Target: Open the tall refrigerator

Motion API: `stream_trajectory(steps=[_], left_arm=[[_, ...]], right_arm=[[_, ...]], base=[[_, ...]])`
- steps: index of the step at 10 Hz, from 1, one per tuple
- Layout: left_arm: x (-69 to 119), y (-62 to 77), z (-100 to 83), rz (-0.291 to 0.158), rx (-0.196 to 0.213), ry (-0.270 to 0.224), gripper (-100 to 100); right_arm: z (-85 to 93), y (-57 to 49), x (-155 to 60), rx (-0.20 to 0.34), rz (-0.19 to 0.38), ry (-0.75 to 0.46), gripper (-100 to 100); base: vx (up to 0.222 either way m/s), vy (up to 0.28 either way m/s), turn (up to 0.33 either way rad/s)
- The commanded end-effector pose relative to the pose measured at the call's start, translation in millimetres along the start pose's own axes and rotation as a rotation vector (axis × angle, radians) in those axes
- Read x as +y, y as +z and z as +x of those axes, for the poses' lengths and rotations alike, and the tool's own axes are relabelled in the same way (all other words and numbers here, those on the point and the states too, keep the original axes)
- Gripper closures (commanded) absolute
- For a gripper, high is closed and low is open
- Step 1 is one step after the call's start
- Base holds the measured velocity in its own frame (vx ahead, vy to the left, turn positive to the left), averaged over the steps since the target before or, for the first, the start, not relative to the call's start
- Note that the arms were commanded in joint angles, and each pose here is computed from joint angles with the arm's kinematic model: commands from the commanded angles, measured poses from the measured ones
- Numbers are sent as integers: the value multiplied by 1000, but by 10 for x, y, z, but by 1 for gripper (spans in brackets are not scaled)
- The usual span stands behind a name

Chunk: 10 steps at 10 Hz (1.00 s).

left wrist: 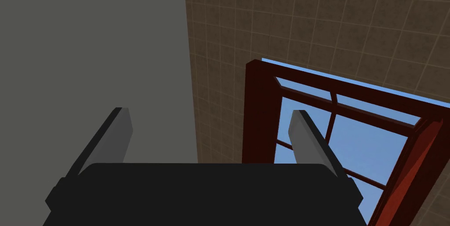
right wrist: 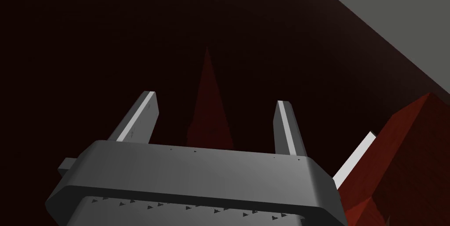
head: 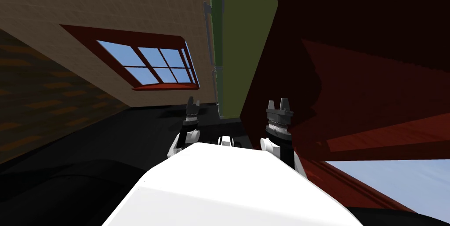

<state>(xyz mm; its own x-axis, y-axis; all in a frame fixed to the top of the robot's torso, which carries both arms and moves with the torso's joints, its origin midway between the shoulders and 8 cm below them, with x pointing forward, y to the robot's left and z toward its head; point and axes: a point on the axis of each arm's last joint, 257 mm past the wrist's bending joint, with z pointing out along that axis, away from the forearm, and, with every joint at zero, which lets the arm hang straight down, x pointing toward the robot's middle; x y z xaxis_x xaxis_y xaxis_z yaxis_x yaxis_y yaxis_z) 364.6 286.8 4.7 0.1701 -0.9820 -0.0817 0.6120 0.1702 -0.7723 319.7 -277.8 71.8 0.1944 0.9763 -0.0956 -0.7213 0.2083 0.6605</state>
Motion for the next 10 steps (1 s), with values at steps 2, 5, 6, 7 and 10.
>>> stream_trajectory(steps=[2, 5, 6, 7, 10], left_arm=[[-17, 214, 161, -1, 72, 7, -100], [-46, 381, 258, 0, 102, 3, -100], [-68, 476, 310, 1, 115, 0, -100], [-112, 555, 352, 9, 126, -2, -100], [-134, 684, 417, 3, 139, -6, -100]], right_arm=[[0, 0, -1, 0, 0, 0, 0], [0, -1, -1, 0, 0, 0, 0], [0, 0, -1, 0, 0, 0, 0], [0, 0, -1, 0, 0, 0, 0], [0, 0, -1, 0, 0, 0, 0]], base=[[75, -43, 9], [84, -33, 9], [74, -39, 9], [99, -45, 19], [73, -38, 9]])
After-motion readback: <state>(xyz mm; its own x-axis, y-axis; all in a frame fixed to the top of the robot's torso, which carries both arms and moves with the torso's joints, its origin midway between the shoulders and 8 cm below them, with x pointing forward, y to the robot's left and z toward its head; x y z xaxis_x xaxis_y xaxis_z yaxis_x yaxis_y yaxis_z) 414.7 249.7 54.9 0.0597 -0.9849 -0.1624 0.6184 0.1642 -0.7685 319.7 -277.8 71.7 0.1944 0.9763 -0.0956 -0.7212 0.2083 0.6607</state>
